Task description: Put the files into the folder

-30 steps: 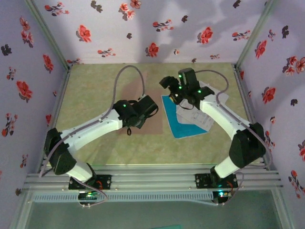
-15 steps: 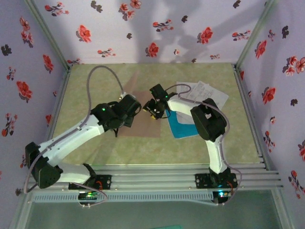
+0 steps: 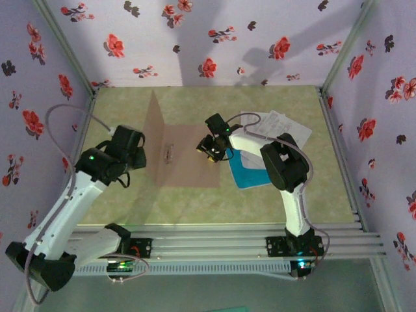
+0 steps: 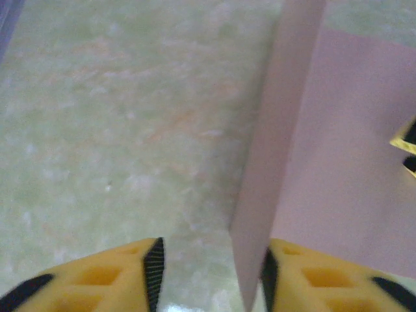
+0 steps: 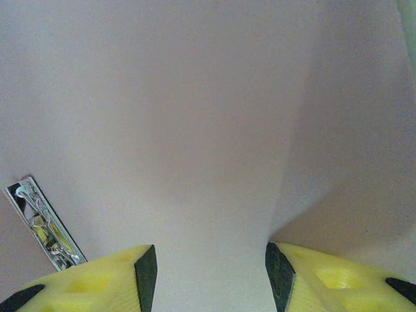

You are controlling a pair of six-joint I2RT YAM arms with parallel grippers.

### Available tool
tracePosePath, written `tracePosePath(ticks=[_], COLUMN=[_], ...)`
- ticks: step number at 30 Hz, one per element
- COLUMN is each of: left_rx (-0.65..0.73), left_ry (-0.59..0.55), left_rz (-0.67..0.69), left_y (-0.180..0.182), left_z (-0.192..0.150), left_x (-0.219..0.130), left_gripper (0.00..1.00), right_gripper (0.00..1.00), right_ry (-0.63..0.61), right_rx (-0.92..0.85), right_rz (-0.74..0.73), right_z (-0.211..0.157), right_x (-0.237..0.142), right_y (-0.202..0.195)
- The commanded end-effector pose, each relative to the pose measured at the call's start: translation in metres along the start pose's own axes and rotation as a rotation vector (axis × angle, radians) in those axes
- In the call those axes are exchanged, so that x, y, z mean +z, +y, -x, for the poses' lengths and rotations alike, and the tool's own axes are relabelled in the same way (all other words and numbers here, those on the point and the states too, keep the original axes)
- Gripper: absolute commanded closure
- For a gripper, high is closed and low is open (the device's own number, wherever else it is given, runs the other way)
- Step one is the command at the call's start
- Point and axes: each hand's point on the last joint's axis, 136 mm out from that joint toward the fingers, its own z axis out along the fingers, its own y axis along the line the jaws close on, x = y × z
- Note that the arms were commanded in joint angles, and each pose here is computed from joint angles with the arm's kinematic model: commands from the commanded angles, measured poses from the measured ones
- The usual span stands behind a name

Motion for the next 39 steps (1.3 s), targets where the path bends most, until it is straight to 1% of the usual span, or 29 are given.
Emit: tracePosePath(ticks=[1, 5, 9, 11, 13, 15, 17, 21, 23, 24, 25, 26, 27, 28, 30, 34, 36, 39], left_rx=[-0.081, -0.215, -0.335, -0.389, -0.466, -0.576, -0.649, -0.689, -0.677, -0.660, -0.643, -0.623, -0.593, -0.560, -0.507, -0.509, -0.459, -0.353], left_ry=[0.099, 0.170, 0.229, 0.234, 0.235, 0.216, 0.153, 0.013, -0.011, 0.010, 0.055, 0.124, 0.183, 0.215, 0.251, 0.325, 0.365, 0.421], left_rz=[0.085, 0.150, 0.180, 0.183, 0.176, 0.158, 0.128, 0.086, 0.035, -0.031, -0.097, -0.146, -0.173, -0.186, -0.208, -0.256, -0.281, -0.314], left_y=[0.032, 0.061, 0.082, 0.086, 0.086, 0.088, 0.088, 0.087, 0.079, 0.066, 0.051, 0.034, 0.018, 0.007, -0.015, -0.039, -0.052, -0.077], left_z=[-0.020, -0.022, -0.021, -0.019, -0.016, -0.009, 0.010, 0.056, 0.073, 0.080, 0.082, 0.079, 0.072, 0.068, 0.057, 0.040, 0.033, 0.025], left_x=[-0.001, 0.003, 0.002, 0.001, 0.000, -0.007, -0.021, -0.060, -0.066, -0.060, -0.051, -0.037, -0.021, -0.009, 0.018, 0.069, 0.095, 0.121], left_gripper=[0.44, 0.33, 0.27, 0.24, 0.23, 0.23, 0.23, 0.23, 0.25, 0.27, 0.30, 0.33, 0.36, 0.38, 0.40, 0.41, 0.39, 0.37], right_gripper=[0.49, 0.49, 0.49, 0.49, 0.49, 0.49, 0.48, 0.48, 0.48, 0.47, 0.47, 0.47, 0.46, 0.46, 0.45, 0.41, 0.38, 0.33], right_ry=[0.038, 0.036, 0.033, 0.033, 0.036, 0.037, 0.036, 0.038, 0.039, 0.041, 0.042, 0.045, 0.047, 0.049, 0.051, 0.039, 0.025, -0.011], right_rx=[0.041, 0.045, 0.039, 0.035, 0.038, 0.038, 0.035, 0.021, 0.012, 0.007, 0.004, -0.001, -0.006, -0.010, -0.024, -0.071, -0.102, -0.135], right_rz=[-0.215, -0.212, -0.215, -0.221, -0.226, -0.228, -0.229, -0.226, -0.220, -0.218, -0.216, -0.208, -0.202, -0.199, -0.184, -0.148, -0.114, -0.059], right_z=[-0.009, -0.007, -0.004, -0.003, -0.002, -0.001, 0.001, 0.003, 0.005, 0.005, 0.005, 0.005, 0.005, 0.005, 0.006, 0.010, 0.013, 0.020], right_x=[0.009, 0.008, 0.006, 0.005, 0.005, 0.003, 0.002, 0.000, -0.001, -0.001, -0.001, -0.001, -0.001, -0.001, -0.003, -0.013, -0.024, -0.051], right_y=[-0.066, -0.066, -0.065, -0.066, -0.069, -0.070, -0.071, -0.069, -0.066, -0.066, -0.064, -0.062, -0.060, -0.058, -0.052, -0.034, -0.019, 0.005])
